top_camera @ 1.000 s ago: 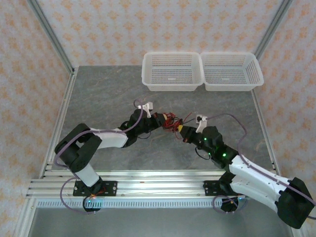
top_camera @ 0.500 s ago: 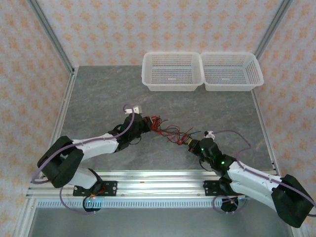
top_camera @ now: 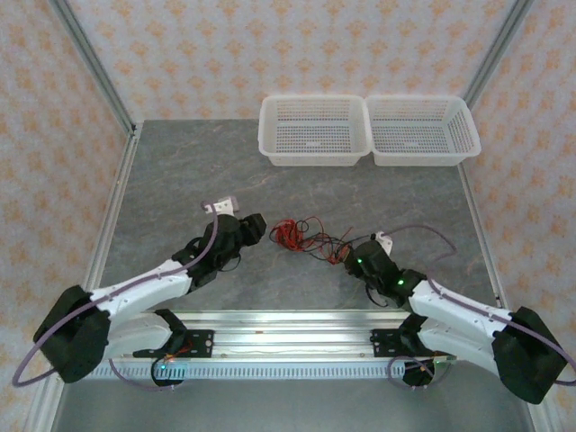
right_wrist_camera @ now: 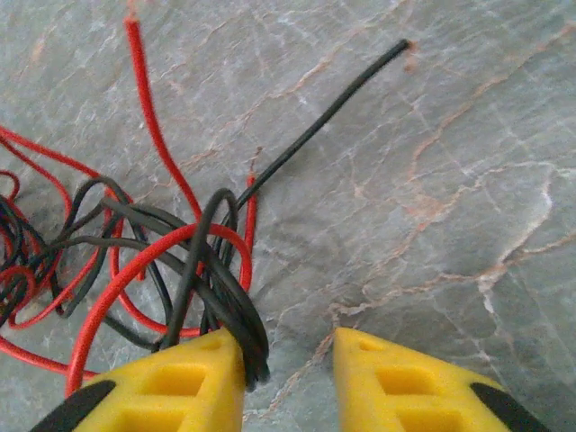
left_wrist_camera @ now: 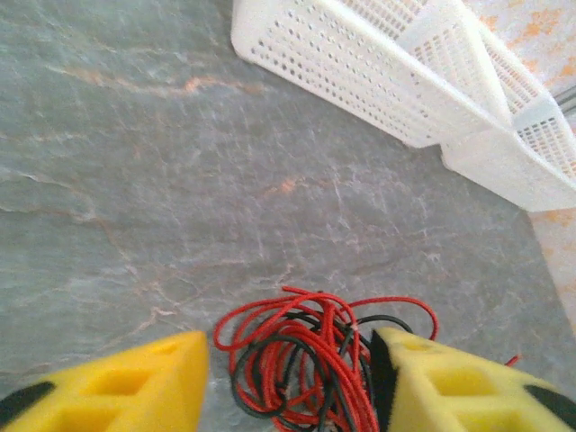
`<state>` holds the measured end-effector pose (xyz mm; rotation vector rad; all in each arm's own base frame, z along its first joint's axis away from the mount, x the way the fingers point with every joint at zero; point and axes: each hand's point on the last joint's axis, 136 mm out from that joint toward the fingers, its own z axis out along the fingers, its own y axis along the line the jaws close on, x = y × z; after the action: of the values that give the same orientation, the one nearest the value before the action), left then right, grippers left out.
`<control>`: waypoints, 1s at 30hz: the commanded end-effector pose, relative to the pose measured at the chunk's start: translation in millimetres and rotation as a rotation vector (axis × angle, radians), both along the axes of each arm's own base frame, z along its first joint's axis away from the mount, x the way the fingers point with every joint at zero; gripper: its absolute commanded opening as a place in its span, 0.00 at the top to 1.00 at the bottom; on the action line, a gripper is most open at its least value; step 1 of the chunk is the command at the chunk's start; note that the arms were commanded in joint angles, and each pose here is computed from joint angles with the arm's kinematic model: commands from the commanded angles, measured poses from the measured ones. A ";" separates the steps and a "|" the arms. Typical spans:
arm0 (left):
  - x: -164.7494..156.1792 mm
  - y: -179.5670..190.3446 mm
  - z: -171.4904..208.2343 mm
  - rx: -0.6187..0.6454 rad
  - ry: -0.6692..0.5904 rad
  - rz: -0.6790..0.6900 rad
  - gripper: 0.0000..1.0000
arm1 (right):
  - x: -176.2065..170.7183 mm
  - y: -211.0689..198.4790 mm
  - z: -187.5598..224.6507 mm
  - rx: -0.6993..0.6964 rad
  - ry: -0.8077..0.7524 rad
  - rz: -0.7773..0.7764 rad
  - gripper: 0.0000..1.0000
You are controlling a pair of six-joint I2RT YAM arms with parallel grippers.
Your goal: Untangle the cables
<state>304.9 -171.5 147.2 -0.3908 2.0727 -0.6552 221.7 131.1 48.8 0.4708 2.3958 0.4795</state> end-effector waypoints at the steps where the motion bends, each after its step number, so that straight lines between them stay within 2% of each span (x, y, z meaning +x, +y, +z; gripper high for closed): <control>1: -9.0 27.7 -5.4 0.109 0.026 0.068 0.44 | -0.9 -16.0 7.6 -0.125 0.022 -0.011 0.55; 4: -12.6 26.0 4.0 0.117 0.026 0.039 0.38 | 1.4 -10.2 25.1 -0.139 0.028 0.025 0.45; 9: -12.8 -7.3 8.6 0.090 0.088 -0.108 0.36 | 5.7 9.8 58.7 -0.074 0.009 0.092 0.24; 13: -10.3 -32.1 8.6 0.082 0.099 -0.166 0.36 | 10.5 25.3 73.5 0.012 -0.018 0.109 0.12; 16: -5.3 -45.3 5.8 0.088 0.110 -0.185 0.36 | 14.2 25.1 65.2 0.011 -0.012 0.084 0.07; 25: 7.6 -91.0 -31.3 0.088 0.193 -0.279 0.35 | 25.8 34.4 16.1 -0.060 0.060 0.094 0.09; 27: 11.9 -98.9 -39.2 0.082 0.203 -0.286 0.35 | 26.9 35.1 4.5 -0.077 0.077 0.093 0.15; 30: 18.4 -110.2 -52.3 0.076 0.219 -0.299 0.37 | 30.1 35.1 -3.6 -0.091 0.074 0.090 0.31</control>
<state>311.9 -259.7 82.1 -0.1315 2.4350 -0.6439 244.0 165.5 46.3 0.3486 2.5517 0.3995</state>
